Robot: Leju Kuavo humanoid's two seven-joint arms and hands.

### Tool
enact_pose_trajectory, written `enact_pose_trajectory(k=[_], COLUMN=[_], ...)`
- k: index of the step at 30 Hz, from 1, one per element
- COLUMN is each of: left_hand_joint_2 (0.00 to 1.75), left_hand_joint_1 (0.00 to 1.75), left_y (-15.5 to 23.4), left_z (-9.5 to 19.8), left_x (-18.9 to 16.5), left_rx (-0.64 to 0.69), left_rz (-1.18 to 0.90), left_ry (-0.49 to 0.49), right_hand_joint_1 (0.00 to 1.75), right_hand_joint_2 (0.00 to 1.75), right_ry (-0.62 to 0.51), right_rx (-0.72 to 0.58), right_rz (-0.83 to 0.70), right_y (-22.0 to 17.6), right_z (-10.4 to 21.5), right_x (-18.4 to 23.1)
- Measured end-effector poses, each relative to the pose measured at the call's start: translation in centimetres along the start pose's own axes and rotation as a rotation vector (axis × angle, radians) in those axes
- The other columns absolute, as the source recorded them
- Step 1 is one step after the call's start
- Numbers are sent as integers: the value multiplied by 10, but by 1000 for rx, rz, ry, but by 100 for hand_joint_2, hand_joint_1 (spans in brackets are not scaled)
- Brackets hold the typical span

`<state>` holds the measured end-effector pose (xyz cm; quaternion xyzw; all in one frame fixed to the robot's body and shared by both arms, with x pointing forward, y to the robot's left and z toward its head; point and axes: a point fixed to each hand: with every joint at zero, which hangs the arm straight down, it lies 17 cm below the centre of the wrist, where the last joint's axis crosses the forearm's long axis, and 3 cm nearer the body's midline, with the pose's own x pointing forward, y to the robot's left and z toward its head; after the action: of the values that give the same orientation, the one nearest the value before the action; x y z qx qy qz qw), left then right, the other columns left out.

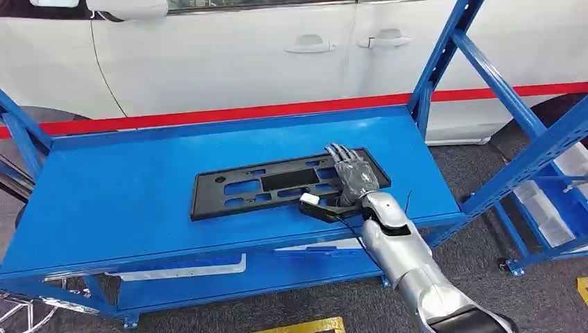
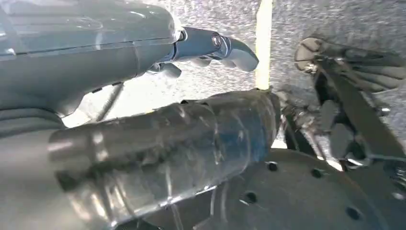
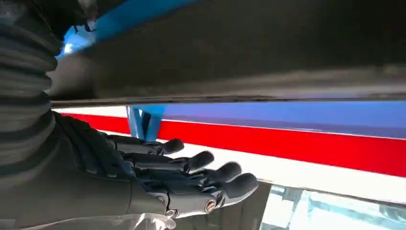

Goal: Take the parts from the cabinet and place them on the table.

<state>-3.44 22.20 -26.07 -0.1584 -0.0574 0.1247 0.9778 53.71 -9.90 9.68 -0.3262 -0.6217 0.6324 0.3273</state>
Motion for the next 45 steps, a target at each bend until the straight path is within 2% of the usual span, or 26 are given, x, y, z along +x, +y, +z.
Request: enact_pose_trajectory(k=[6, 7, 8, 15, 41, 42, 45], left_hand_joint_2=[0, 0, 0, 0, 0, 175, 175], left_hand_joint_1=[0, 0, 0, 0, 0, 0, 0], left_y=[1, 0, 0, 2, 3, 3, 3], left_z=[0, 0, 0, 0, 1, 1, 1], left_x=[-1, 0, 1, 2, -1, -1, -2], left_rx=[1, 0, 0, 11, 9, 9, 9], left_rz=[-1, -1, -1, 9, 19, 19, 15], left_ry=[1, 1, -2, -5, -10, -10, -8], right_hand_joint_1=[0, 148, 175, 175, 175, 175, 175], right_hand_joint_2=[175, 175, 175, 175, 175, 175, 175], right_ry=[13, 16, 22, 56, 30, 29, 17], right_rx=[13, 14, 10, 5, -24, -26, -46], right_rz=[4, 6, 11, 1, 1, 0, -9], right_y=[6, 6, 4, 5, 4, 4, -1], right_z=[3, 2, 1, 2, 8, 8, 9], right_x=[-6, -7, -9, -11, -5, -4, 0])
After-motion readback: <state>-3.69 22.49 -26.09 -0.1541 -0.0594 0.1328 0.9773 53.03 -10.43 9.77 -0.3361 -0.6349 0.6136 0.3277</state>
